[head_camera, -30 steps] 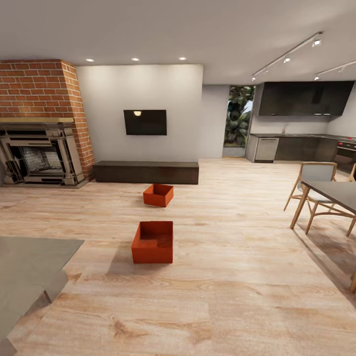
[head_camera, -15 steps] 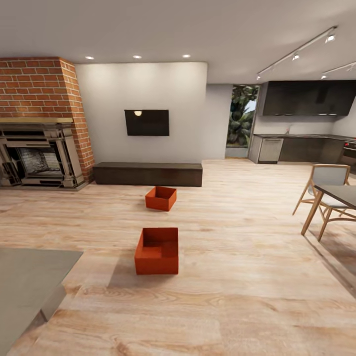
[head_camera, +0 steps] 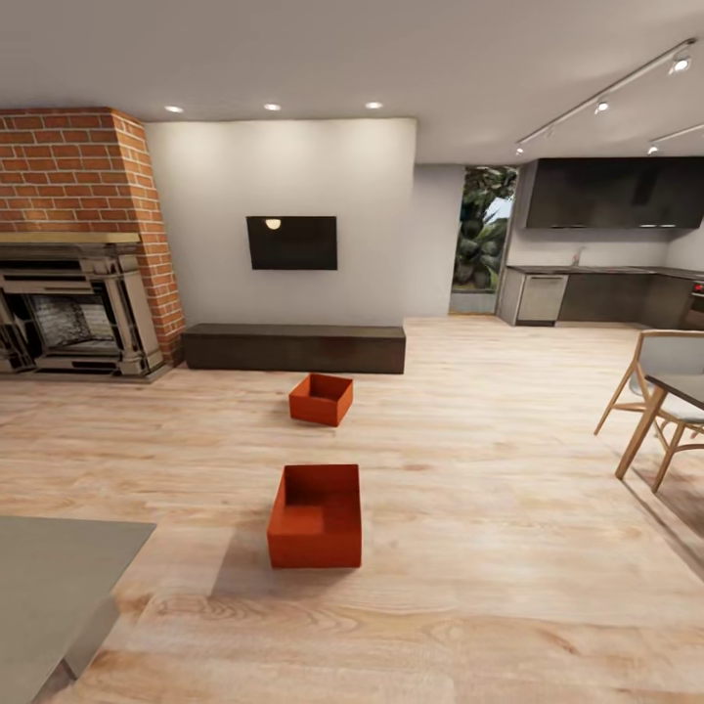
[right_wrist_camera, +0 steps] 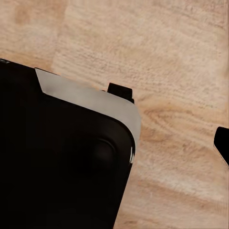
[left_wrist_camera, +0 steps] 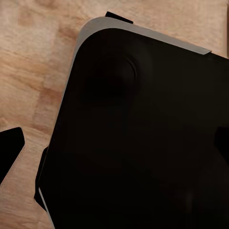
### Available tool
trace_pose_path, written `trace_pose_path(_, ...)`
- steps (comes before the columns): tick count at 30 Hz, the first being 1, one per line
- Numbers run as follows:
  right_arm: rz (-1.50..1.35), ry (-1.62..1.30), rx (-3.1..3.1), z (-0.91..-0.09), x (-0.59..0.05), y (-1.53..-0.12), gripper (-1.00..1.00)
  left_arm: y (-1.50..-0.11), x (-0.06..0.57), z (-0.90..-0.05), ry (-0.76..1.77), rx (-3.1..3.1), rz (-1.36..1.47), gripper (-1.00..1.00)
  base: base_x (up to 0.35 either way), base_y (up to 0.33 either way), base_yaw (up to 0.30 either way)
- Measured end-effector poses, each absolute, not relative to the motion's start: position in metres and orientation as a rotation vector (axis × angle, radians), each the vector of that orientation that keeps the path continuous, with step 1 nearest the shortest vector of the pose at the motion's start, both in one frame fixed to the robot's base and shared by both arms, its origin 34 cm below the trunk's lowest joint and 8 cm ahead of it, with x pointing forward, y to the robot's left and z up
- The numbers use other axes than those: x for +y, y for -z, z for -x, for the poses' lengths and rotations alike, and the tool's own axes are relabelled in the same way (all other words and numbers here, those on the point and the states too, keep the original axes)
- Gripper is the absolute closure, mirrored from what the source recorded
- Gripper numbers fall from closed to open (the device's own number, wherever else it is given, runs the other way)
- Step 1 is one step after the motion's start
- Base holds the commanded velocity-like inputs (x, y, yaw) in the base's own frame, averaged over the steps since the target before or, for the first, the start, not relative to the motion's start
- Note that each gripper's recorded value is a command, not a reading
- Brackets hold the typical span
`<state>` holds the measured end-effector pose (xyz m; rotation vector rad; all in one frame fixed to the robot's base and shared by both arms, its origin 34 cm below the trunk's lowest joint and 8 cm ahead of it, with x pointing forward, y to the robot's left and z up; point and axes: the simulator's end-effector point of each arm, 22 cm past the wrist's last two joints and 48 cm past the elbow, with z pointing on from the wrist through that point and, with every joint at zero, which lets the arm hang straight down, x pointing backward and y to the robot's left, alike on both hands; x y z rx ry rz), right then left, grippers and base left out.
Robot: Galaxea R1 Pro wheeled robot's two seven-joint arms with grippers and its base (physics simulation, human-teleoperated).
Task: Move the two storage containers from the living room to the garage. In the garage, place one container on the floor and stack the other container on top of it (either order is fine).
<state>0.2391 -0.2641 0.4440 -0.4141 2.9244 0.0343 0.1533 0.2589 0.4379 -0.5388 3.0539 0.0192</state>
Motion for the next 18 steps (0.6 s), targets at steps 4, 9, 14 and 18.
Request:
trace_pose_path(4, 0.417, -0.032, 2.924, -0.2390, -0.2652, -0.4440, -1.00, -0.4379, 0.2591, -0.1533, -0.020, 3.054, 0.539, -1.00, 0.322, 0.075, 0.000)
trace_pose_path(9, 0.418, -0.033, 2.926, -0.2386, -0.2652, -0.4439, -1.00, -0.4379, 0.2590, -0.1536, -0.020, 3.053, 0.538, -1.00, 0.322, 0.073, 0.000)
trace_pose_path(14, 0.415, -0.030, 2.925, -0.2388, -0.2662, -0.4440, -1.00, -0.4379, 0.2590, -0.1536, -0.020, 3.052, 0.538, -1.00, 0.322, 0.073, 0.000)
trace_pose_path(18, 0.415, -0.032, 2.924, -0.2391, -0.2652, -0.4440, -1.00, -0.4380, 0.2592, -0.1541, -0.020, 3.050, 0.538, -1.00, 0.322, 0.073, 0.000)
